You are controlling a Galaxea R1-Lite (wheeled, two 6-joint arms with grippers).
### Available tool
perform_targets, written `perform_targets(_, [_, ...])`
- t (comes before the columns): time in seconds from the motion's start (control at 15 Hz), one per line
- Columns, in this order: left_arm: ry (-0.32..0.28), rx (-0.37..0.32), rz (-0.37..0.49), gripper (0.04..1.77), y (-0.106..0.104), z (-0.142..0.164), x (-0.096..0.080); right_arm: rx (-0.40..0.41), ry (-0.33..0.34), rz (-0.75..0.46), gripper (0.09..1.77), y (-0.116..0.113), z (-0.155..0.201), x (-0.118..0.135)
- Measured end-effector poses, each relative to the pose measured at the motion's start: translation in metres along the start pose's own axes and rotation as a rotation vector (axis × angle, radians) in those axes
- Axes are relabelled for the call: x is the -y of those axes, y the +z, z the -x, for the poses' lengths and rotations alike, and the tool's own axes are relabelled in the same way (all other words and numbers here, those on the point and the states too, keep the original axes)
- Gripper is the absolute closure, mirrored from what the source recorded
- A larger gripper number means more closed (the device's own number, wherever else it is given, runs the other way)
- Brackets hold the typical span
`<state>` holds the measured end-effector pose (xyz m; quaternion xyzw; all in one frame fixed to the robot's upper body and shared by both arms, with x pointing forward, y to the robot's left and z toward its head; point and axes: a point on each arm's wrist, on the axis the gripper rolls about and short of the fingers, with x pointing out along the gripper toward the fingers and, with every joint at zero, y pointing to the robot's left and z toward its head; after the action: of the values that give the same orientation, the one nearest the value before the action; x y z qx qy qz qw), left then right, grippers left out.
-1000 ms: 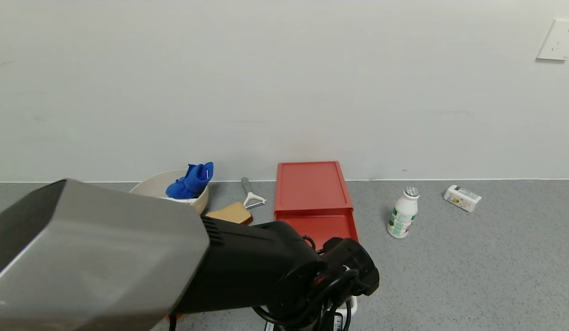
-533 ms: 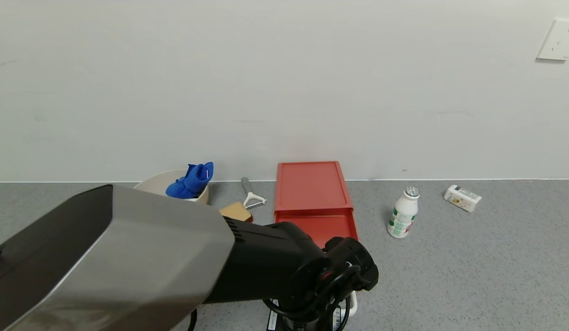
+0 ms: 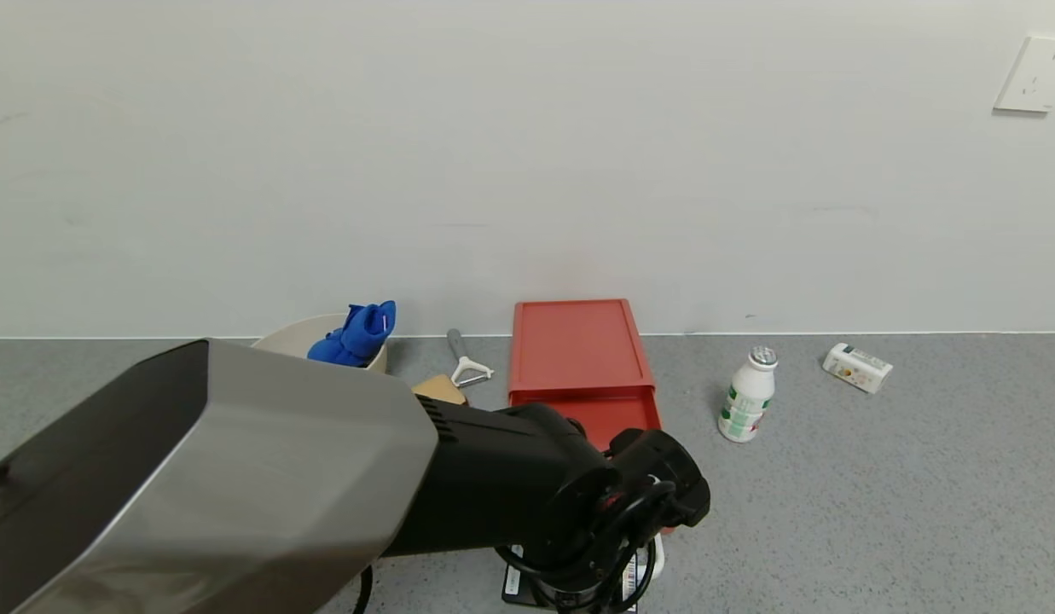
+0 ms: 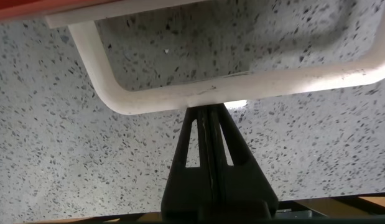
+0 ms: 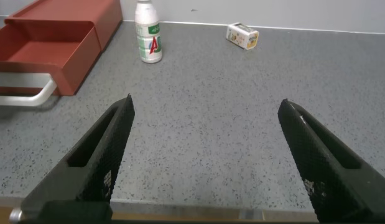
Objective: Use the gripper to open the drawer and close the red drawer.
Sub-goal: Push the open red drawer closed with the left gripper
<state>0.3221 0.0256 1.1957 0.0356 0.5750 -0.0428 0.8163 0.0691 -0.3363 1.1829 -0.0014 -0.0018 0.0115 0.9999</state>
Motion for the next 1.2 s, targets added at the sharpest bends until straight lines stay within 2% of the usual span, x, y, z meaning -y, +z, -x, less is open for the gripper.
perform_targets(0.6, [-0.019, 0.049, 0.031, 1.70, 0.024, -0.003, -0.002, -0.001, -0.001, -0.003, 0.16, 0.000, 0.000, 0.000])
perform_targets(1.2, [-0.030, 0.112, 0.011, 1.70, 0.052, -0.001, -0.009, -0.001, -0.001, -0.003, 0.15, 0.000, 0.000, 0.000])
